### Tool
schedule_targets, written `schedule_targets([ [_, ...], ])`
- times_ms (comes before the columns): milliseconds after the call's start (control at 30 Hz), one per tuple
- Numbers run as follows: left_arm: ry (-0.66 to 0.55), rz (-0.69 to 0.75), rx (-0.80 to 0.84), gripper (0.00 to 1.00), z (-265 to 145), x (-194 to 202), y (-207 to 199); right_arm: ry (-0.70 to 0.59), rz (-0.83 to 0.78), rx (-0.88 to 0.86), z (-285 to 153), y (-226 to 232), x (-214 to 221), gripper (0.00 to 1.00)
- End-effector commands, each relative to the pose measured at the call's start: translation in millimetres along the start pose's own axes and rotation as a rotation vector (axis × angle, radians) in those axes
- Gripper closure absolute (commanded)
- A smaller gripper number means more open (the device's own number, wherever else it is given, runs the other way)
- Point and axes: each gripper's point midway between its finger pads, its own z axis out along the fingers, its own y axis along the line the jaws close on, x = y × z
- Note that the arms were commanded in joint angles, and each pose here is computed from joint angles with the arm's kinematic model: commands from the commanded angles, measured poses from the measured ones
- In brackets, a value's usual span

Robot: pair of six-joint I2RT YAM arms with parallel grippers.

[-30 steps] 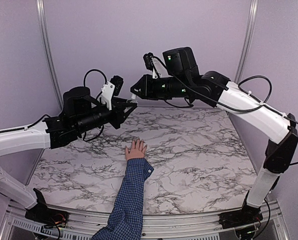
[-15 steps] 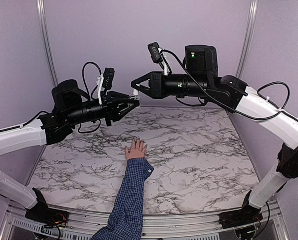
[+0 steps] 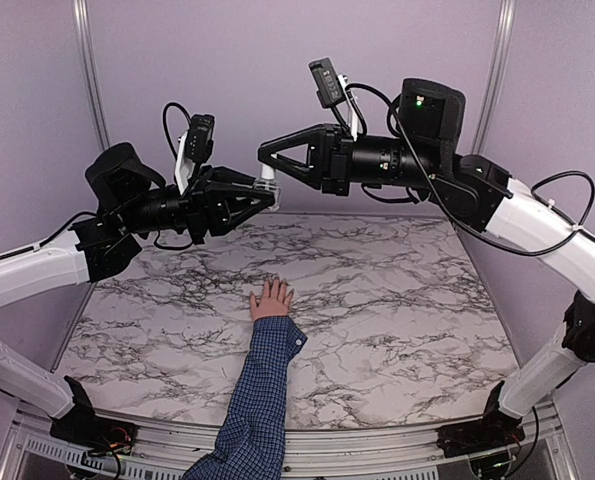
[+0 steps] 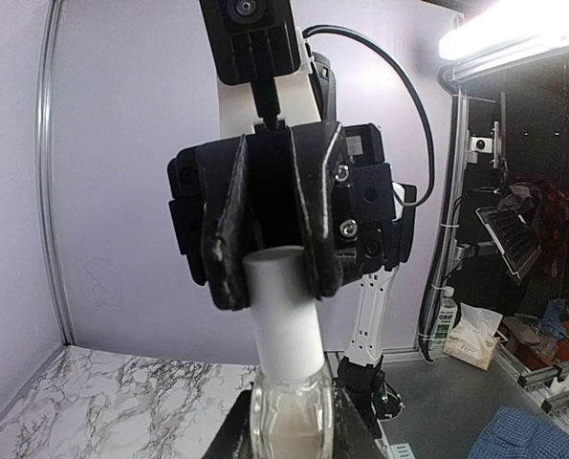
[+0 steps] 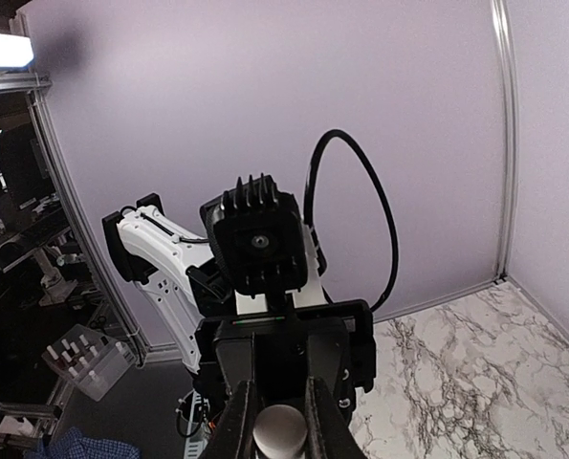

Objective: Paint the nails
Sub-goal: Unscrew the nail polish bottle cap from the nail polish bottle.

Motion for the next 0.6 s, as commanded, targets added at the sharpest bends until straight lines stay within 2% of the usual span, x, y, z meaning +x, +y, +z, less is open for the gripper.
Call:
schedule_targets([
  [0,-0.055,0.084,0.098,1.0,-0.4,-26.6,-30.4,-0.027,-0.043,0.004,0.9,-5.6,-3.6,1.0],
  [100,-0.06,0.098,0.067,1.0,-2.4,-25.9,-25.3,-0.025,-0.037,-0.002,0.7,-4.9,-2.4,0.89],
  [267,-0.046,0.096,0.069,1.0,-1.6,-18.3,-22.2,-0.033,-0.028,0.004,-2.7,-5.1,-5.5,0.6],
  [567,-0.012,0.081,0.063,1.0,-3.8,-1.1,-17.6,-0.019,0.001,-0.009,-10.3,-2.3,-6.0,0.41],
])
